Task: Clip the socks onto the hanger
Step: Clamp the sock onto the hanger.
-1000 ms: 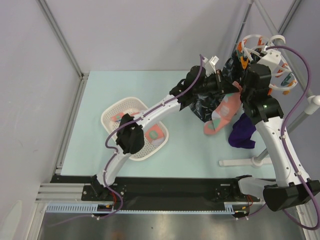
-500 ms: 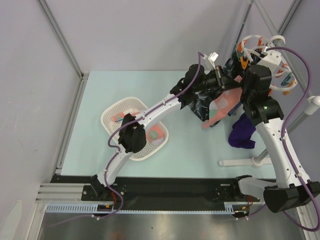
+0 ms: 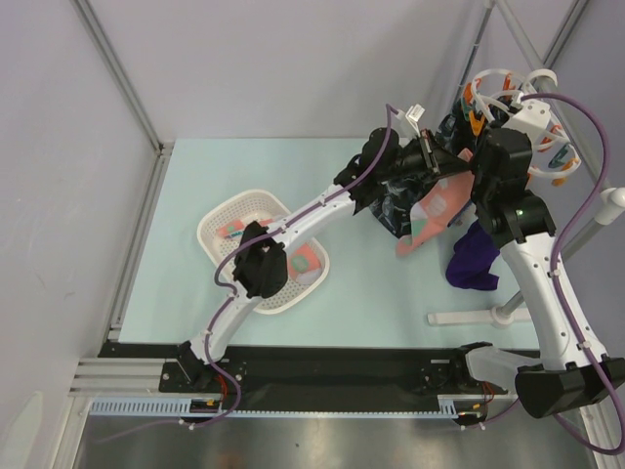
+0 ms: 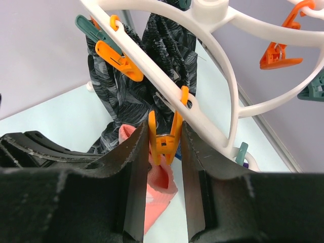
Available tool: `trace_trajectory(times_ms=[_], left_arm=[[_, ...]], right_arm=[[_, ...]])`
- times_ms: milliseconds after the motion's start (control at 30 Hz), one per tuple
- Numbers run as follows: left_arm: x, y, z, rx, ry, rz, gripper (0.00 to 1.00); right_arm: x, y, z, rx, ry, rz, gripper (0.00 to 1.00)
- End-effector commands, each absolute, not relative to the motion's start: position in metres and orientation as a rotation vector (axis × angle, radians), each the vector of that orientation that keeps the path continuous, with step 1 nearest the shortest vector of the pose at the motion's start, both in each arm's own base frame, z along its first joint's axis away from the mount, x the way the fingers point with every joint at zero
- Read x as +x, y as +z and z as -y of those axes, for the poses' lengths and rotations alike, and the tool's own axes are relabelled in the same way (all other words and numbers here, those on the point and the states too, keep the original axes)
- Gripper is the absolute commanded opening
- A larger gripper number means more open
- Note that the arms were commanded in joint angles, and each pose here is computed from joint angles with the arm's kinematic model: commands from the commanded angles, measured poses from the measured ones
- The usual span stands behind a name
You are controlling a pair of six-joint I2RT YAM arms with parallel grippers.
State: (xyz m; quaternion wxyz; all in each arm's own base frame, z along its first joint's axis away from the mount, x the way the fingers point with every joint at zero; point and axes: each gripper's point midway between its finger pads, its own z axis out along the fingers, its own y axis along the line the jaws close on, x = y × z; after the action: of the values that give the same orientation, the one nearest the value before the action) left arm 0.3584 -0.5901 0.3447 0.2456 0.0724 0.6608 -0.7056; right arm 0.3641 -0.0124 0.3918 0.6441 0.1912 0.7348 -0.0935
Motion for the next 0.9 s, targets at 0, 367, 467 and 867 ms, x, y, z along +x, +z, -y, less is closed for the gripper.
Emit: trace_trajectory(times_ms=[0,367,467,867], left_arm=[[0.357,0.368,0.587,0.216,-1.996,-1.72,0.0],[0.356,0.379,0.582,0.226,-2.037,-1.68,0.0],[0.355,0.381,0.582,0.221,-2.054,-1.674,0.0],[0.352,0.388,0.58,0.229,-2.089,-1.648,0.0]], right_arm=[[0.361,0.381,-0.002,0.373,-0.161,-1.724,0.0],[0.362,0.378,-0.002,0.362,-0.165,-1.73,0.0],[0.361,0.377,-0.003,0.359,-0.163,-1.732,0.0],[0.361,0.376,-0.002,0.357,-0.165,-1.731,0.0]])
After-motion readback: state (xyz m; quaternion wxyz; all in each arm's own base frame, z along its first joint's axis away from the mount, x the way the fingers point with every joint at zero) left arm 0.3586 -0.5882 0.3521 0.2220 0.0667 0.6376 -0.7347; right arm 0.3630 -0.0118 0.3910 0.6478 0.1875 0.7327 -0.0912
